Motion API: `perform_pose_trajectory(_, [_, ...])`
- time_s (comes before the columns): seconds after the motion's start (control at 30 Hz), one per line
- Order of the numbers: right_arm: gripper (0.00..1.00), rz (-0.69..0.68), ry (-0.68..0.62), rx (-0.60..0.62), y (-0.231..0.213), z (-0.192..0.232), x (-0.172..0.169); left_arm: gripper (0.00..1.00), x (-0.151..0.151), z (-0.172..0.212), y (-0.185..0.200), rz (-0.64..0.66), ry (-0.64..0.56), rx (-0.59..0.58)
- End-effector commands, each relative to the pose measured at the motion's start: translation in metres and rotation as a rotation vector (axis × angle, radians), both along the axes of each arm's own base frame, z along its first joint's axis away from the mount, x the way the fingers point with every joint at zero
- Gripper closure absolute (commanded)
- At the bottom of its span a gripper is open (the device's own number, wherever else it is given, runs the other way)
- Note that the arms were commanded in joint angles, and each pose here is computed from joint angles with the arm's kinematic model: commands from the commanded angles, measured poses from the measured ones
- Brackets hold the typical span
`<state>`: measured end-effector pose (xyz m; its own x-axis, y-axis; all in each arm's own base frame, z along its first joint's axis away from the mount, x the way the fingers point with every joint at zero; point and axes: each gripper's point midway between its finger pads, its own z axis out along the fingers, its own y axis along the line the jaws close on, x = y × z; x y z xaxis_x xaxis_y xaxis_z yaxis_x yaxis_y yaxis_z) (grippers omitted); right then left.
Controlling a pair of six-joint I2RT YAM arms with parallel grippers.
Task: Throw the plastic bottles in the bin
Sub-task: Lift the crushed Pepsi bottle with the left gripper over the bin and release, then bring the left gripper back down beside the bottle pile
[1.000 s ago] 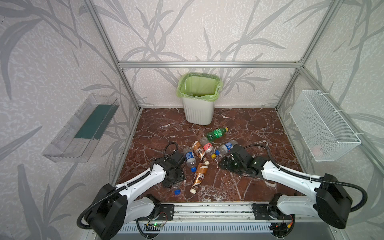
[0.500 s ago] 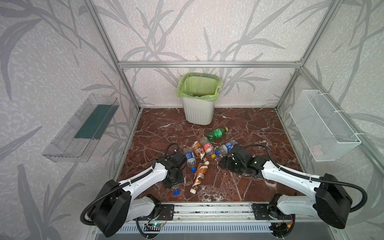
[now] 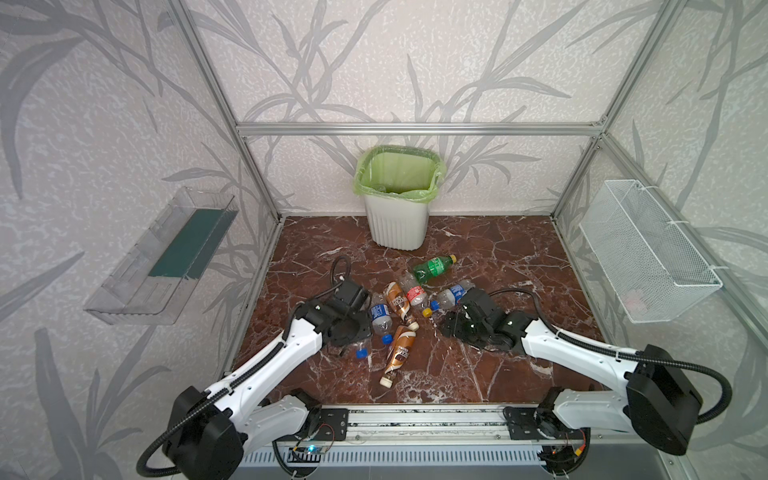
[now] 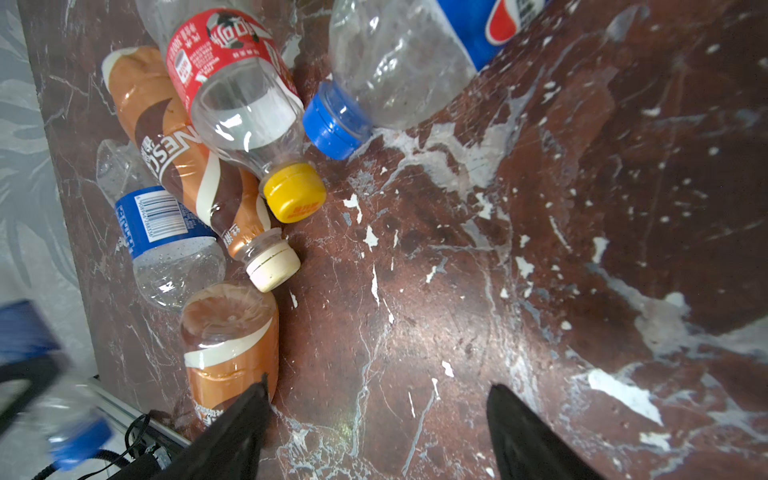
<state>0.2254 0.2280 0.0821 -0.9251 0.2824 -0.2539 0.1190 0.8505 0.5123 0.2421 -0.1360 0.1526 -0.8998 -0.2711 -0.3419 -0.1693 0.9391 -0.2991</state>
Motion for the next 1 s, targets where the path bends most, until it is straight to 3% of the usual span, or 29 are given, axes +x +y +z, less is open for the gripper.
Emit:
perform_pose_trajectory(0.0, [0.17,-0.010,-0.025,-0.006,-0.012,0.010,-0.001,0.37,0.079,0.139,-0.035,-0.140,-0.383,-0.070])
perform_pose_trajectory(0.07, [0.17,-0.027,-0.042,-0.010,-0.020,0.017,-0.001,0.34,0.131,0.227,-0.049,-0.144,-0.575,-0.141])
perform_pose_trajectory(0.17, [0.18,-0.053,-0.075,-0.015,-0.034,0.032,-0.003,0.24,0.197,0.337,-0.036,-0.046,-0.812,-0.190])
perform_pose_trajectory(0.27, [0.17,-0.073,-0.096,-0.026,-0.047,0.042,-0.007,0.08,0.245,0.384,-0.019,0.050,-0.910,-0.364])
perform_pose_trajectory(0.33, [0.17,-0.082,-0.104,-0.034,-0.054,0.046,-0.010,0.01,0.244,0.396,-0.028,-0.009,-0.942,-0.460])
perform_pose_trajectory(0.37, [0.17,-0.089,-0.108,-0.037,-0.057,0.047,-0.011,0.01,0.239,0.392,-0.034,-0.041,-0.902,-0.475])
perform_pose_trajectory(0.5, [0.17,-0.111,-0.106,-0.036,-0.063,0.044,-0.013,0.01,0.193,0.370,-0.039,-0.107,-0.826,-0.314])
perform_pose_trajectory(0.6, [0.17,-0.115,-0.100,-0.031,-0.063,0.038,-0.013,0.03,0.156,0.344,-0.025,-0.092,-0.834,-0.295])
perform_pose_trajectory(0.77, [0.17,-0.113,-0.075,-0.017,-0.058,0.029,-0.011,0.06,0.096,0.234,0.009,-0.025,-0.638,-0.198])
perform_pose_trajectory(0.97, [0.17,-0.118,-0.063,0.006,-0.050,0.026,-0.006,0.10,0.038,0.127,0.021,0.016,-0.405,-0.222])
